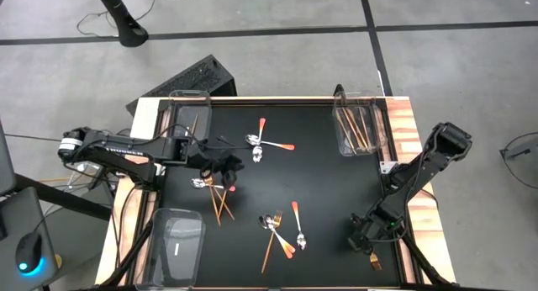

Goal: Sort silverware by color (type)
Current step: Put the gold fork into the top left transparent bin

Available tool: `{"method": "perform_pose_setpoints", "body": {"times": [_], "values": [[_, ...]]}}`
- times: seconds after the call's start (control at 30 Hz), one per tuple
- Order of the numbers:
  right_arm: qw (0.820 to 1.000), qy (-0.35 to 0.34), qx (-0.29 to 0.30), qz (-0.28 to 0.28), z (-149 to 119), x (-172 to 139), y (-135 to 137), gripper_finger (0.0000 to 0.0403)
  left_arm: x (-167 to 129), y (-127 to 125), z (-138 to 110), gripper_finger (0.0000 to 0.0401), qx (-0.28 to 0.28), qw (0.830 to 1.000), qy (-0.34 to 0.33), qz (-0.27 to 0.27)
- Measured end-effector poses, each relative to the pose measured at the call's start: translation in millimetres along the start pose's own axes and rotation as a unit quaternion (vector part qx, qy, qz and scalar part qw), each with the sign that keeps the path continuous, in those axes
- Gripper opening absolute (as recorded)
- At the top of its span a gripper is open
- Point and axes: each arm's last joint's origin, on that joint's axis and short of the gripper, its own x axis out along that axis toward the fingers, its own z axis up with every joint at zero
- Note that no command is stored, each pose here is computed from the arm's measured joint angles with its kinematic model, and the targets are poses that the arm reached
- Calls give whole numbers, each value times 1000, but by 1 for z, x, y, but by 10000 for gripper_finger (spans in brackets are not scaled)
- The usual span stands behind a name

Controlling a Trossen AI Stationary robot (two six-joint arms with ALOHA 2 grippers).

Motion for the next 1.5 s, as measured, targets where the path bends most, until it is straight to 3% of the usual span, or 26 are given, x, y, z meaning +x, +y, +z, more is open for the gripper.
{"method": "perform_pose_setpoints", "body": {"times": [0.3,0.53,0.67,1.07,1.27,1.5], "values": [[999,11,39,-7,0,0,-1,16,1,3,2,98,-4,1000,-9,16],[999,9,41,9,-1,-1,2,8,1,3,6,98,-13,999,-28,9],[999,8,52,9,-1,0,2,21,1,2,7,98,-19,999,-31,1],[998,-3,60,0,-2,1,-1,111,1,2,6,98,-32,999,-28,2],[994,0,104,-30,-3,6,-5,118,1,2,7,98,-32,999,-31,6],[994,31,89,-60,-6,15,4,110,1,3,7,98,-33,999,-34,13]]}}
